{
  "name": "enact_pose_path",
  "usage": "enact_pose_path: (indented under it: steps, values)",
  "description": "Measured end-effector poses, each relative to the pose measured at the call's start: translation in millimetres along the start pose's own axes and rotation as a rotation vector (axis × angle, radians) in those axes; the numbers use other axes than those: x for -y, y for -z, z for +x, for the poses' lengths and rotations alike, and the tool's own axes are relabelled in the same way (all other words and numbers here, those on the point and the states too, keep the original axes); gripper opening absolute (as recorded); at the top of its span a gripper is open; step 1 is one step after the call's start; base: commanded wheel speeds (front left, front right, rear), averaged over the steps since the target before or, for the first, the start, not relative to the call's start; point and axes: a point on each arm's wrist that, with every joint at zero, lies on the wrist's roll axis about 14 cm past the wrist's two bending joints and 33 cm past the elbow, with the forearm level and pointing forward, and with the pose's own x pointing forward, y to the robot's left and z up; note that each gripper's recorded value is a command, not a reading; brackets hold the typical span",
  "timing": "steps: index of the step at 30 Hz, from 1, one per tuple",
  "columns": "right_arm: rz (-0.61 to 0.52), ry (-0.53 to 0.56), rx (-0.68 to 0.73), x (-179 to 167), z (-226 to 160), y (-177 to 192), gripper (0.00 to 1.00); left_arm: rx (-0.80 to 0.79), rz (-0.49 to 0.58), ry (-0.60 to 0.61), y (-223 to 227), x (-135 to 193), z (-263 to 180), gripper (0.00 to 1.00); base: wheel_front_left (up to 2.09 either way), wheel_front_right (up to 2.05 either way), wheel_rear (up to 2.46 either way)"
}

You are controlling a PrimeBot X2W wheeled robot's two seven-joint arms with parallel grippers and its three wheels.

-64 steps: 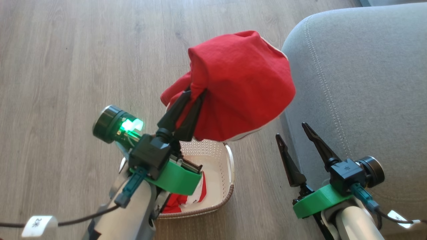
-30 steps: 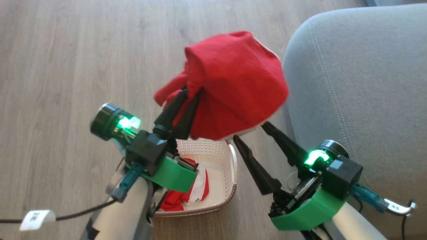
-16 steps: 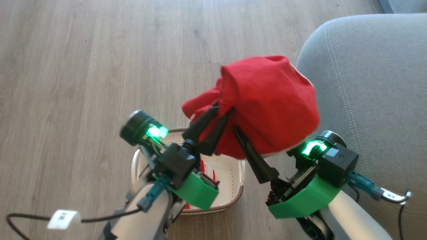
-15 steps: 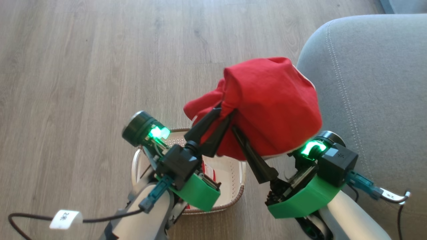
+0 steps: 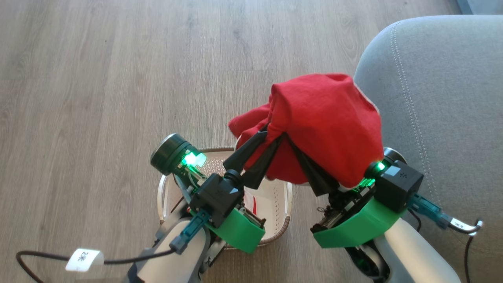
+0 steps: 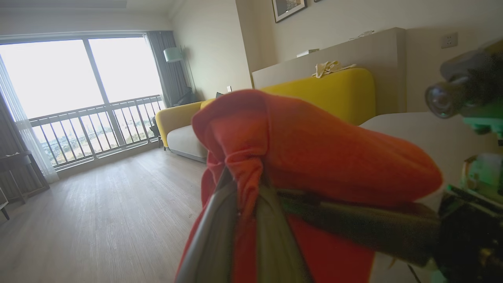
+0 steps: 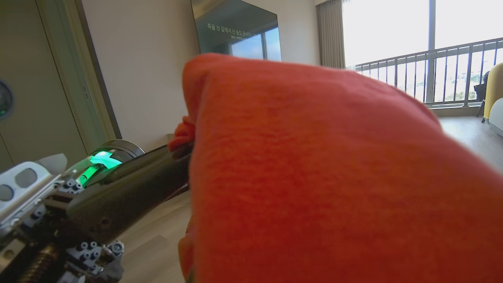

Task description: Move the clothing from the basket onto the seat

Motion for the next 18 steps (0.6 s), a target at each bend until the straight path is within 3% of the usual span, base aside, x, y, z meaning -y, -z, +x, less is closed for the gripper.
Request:
enact_pose_path:
  steps: [3, 6, 7, 8, 9, 18]
  values:
    - [-0.001, 0.005, 0.002, 2, 1, 0, 0.0, -0.003, -0.003, -0.004, 2, -1, 0, 0.0, 0.0, 0.0, 0.0]
    - [-0.011, 0.011, 0.01, 4, 2, -2, 0.0, -0.004, -0.004, -0.007, 2, -2, 0, 0.42, 0.0, 0.0, 0.0]
    - [-0.022, 0.017, 0.019, 6, 3, -5, 0.0, -0.003, -0.003, -0.011, 2, -3, 0, 0.5, 0.0, 0.0, 0.0]
    - [-0.032, 0.021, 0.03, 7, 3, -8, 0.0, -0.003, -0.001, -0.018, 2, -4, 0, 0.94, 0.0, 0.0, 0.0]
    - [-0.041, 0.025, 0.04, 9, 4, -12, 0.0, -0.007, -0.005, -0.023, 3, -5, 0, 1.0, 0.0, 0.0, 0.0]
    - [-0.142, 0.078, 0.089, 29, 1, -34, 0.0, -0.034, 0.015, -0.054, 9, -12, -3, 1.0, 0.0, 0.0, 0.0]
